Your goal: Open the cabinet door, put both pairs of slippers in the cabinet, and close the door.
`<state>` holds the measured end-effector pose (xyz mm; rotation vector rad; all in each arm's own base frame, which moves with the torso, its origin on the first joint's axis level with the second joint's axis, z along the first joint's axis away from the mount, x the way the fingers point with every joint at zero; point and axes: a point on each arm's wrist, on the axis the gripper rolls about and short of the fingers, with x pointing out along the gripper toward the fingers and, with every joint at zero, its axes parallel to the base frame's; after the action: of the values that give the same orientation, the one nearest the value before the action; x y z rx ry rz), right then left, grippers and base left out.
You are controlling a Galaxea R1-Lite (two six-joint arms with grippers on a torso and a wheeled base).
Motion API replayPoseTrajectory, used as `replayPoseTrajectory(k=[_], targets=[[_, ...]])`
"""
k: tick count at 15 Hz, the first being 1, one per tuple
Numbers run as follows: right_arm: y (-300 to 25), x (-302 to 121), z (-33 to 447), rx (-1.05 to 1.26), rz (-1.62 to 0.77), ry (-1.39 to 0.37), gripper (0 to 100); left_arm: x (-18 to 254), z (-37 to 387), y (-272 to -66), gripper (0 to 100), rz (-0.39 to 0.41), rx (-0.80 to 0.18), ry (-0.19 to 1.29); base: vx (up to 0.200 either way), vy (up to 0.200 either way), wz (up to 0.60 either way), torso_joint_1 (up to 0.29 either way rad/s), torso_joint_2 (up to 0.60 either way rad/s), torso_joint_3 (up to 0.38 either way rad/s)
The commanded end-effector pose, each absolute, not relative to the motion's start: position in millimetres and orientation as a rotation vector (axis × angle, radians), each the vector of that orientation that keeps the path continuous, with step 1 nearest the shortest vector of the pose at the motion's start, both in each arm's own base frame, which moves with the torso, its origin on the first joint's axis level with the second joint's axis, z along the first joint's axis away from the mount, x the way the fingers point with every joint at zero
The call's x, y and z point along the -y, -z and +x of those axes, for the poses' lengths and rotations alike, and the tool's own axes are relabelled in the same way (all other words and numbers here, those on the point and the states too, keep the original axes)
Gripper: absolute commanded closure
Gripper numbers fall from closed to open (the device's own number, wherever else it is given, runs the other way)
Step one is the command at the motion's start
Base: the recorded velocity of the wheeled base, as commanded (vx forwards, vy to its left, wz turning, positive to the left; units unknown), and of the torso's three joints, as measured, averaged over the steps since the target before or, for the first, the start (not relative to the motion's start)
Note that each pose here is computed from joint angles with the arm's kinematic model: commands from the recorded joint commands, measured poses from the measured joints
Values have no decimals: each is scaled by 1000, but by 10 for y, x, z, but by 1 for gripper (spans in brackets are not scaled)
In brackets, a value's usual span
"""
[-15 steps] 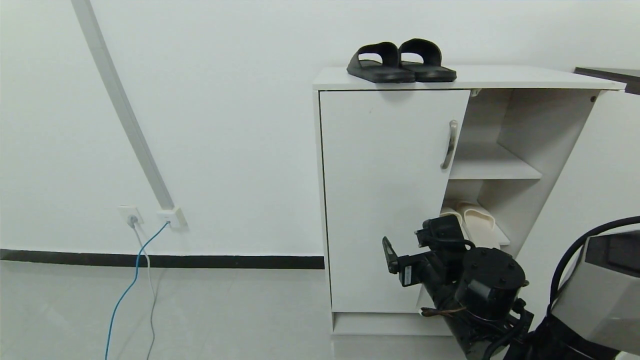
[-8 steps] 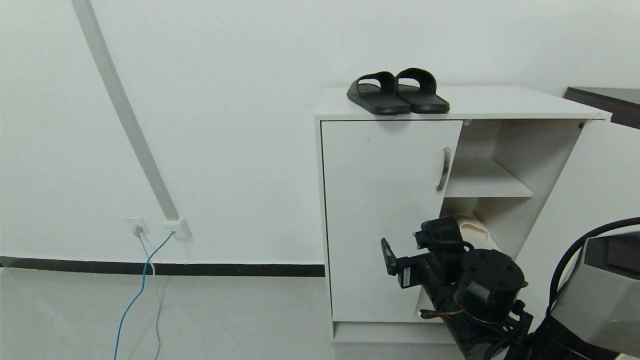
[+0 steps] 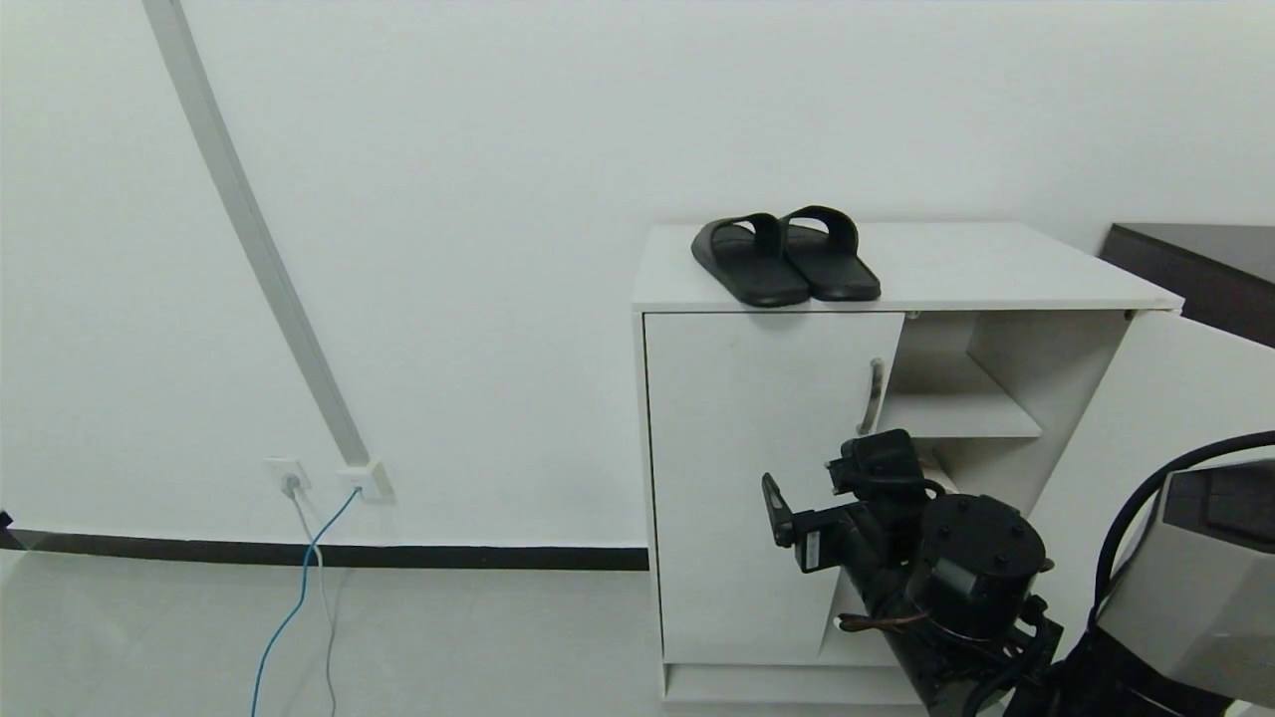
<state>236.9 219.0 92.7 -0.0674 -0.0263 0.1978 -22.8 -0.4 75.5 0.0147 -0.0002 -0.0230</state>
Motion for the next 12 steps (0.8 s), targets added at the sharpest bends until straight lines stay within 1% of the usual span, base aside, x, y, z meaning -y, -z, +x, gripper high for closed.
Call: replayPoseTrajectory(k=[1,6,12], targets=[[-924,-2192,2368,26,-68,-199,0,4,-227,-755,100,15,-1,23,0,0,0,168,-491,-325],[-924,-2188,2371,26,-73,-197,0,4,-227,-755,100,11,-1,23,0,0,0,185,-506,-320],[-919,-2185,2368,24,-75,-199,0,4,-227,-755,100,11,-1,23,0,0,0,218,-535,-315]])
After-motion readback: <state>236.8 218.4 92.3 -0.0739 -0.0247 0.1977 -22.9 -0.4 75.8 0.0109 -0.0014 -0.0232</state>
